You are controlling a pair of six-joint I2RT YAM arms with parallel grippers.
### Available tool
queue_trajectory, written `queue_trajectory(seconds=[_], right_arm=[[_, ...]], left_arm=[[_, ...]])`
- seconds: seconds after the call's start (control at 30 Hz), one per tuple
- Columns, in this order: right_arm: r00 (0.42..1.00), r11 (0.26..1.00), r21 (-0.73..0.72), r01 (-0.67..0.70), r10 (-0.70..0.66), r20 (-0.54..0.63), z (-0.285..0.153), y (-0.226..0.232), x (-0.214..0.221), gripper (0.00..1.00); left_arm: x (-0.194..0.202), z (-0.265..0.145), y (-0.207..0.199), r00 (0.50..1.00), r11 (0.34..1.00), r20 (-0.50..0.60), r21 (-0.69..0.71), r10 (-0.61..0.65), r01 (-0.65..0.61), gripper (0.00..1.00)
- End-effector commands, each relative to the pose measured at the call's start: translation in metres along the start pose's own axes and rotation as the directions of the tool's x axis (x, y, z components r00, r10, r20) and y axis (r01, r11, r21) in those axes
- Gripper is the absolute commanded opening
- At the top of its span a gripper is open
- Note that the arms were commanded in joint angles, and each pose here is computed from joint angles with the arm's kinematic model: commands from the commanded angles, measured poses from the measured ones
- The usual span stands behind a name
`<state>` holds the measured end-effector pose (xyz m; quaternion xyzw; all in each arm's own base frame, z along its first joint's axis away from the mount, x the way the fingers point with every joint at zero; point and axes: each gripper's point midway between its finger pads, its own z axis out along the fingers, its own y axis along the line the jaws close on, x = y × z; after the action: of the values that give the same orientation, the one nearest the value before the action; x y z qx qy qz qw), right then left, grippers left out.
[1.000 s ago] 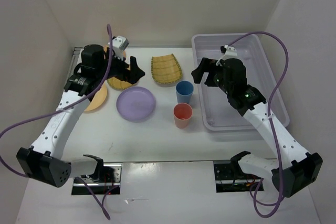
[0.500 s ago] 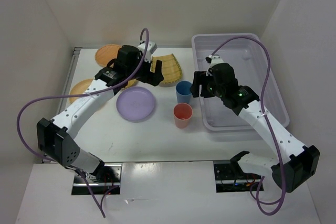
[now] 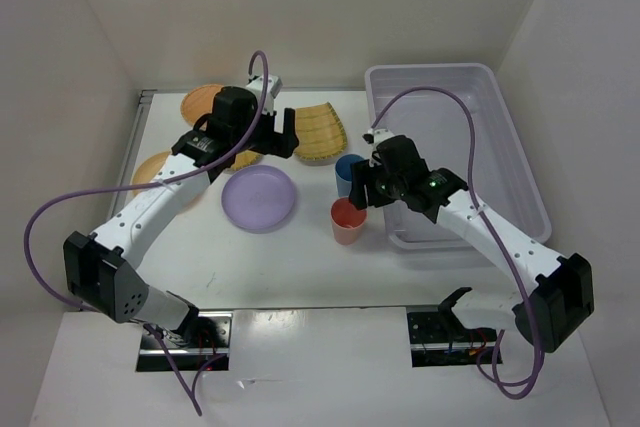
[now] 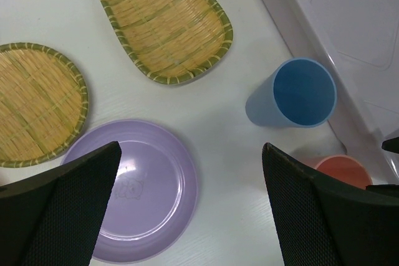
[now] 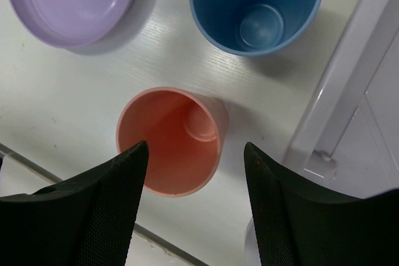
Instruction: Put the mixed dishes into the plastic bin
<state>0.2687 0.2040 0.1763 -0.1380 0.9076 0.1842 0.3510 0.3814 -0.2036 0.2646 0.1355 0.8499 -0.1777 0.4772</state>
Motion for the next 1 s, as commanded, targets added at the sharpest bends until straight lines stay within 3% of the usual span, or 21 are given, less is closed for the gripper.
queue_trajectory(seconds=[0.0,0.53,0.63,0.7,0.8,0.87,0.97], right_arm=[[1.0,1.0,0.017,0.017,-0.017,-0.005,0.001,-0.002,0.005,0.68],[0.989,0.996,0.085,0.037,-0.025,-0.143,0.033,-0.012,0.038,0.53],[0.987,0.994,0.102,0.041,-0.024,-0.162,0.038,-0.015,0.043,0.41],[0.985,0.992,0.118,0.035,-0.014,-0.172,0.04,-0.017,0.043,0.22],[0.978,0.993,0.113,0.047,-0.023,-0.206,0.043,-0.011,0.051,0.07],[0.975,0.989,0.132,0.062,-0.032,-0.22,0.039,-0.009,0.055,0.01],[0.969,0.988,0.135,0.071,-0.036,-0.245,0.035,0.003,0.06,0.0]], left_arm=[[-0.014,-0.01,-0.002,0.998,1.0,0.054,0.011,-0.019,0.019,1.0],[-0.009,-0.021,0.004,0.998,1.0,0.061,-0.021,-0.01,0.011,1.0],[-0.008,-0.024,0.008,0.998,0.999,0.065,-0.04,-0.01,0.013,1.0],[-0.009,-0.024,0.014,0.998,0.998,0.069,-0.06,-0.014,0.019,1.0],[-0.004,-0.025,0.019,0.998,0.997,0.063,-0.069,-0.019,0.023,1.0],[-0.007,-0.028,0.022,0.997,0.997,0.074,-0.075,-0.022,0.028,1.0],[-0.01,-0.031,0.021,0.996,0.997,0.083,-0.073,-0.03,0.037,1.0]])
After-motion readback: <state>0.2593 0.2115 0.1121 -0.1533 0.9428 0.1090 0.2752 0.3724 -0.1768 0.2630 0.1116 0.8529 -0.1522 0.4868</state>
